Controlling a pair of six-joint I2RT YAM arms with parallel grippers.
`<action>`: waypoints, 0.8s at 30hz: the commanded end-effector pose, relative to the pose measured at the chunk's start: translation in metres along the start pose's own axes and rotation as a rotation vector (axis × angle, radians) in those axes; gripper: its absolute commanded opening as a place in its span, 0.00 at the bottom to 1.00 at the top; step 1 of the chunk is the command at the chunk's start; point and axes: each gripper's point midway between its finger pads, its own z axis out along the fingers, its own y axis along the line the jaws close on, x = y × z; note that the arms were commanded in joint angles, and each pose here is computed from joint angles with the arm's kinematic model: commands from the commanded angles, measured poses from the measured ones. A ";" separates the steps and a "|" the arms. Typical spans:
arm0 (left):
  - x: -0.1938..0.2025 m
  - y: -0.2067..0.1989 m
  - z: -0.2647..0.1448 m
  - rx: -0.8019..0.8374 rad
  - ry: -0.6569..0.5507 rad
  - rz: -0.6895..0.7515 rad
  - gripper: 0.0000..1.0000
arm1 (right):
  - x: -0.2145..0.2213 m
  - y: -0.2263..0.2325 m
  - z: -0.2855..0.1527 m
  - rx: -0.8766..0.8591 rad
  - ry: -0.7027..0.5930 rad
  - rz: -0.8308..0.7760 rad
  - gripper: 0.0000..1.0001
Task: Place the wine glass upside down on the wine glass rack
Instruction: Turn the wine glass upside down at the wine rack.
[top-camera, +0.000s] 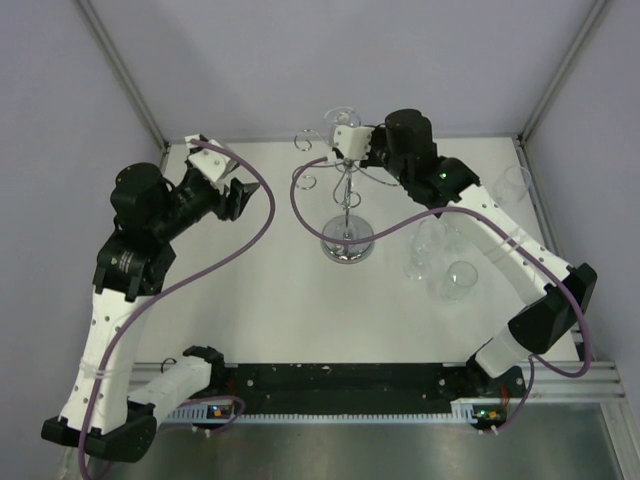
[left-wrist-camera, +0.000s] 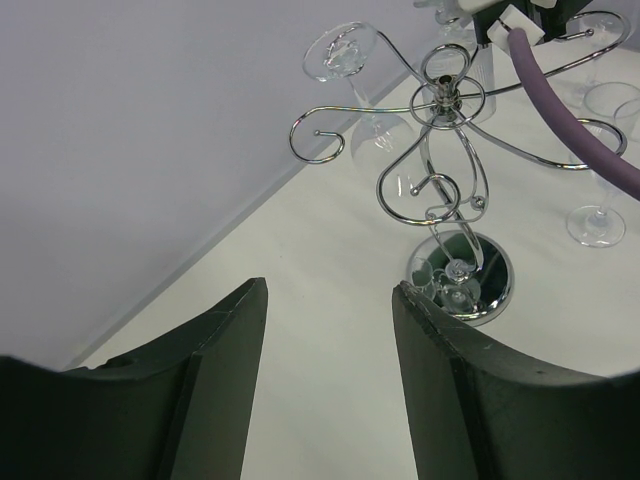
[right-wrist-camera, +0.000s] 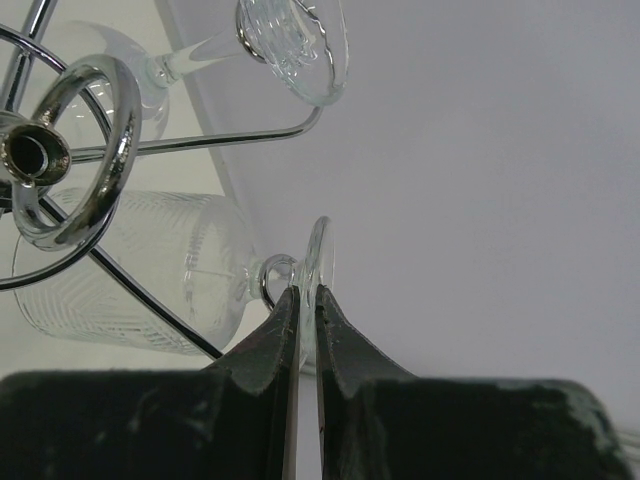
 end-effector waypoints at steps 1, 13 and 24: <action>-0.015 0.002 -0.008 -0.024 -0.049 0.035 0.59 | -0.019 -0.040 -0.024 0.130 -0.072 0.062 0.06; -0.016 0.001 -0.012 -0.030 -0.055 0.035 0.59 | -0.017 -0.035 -0.036 0.119 -0.075 0.097 0.17; -0.020 0.002 -0.018 -0.042 -0.061 0.039 0.60 | -0.016 -0.034 -0.044 0.120 -0.078 0.132 0.25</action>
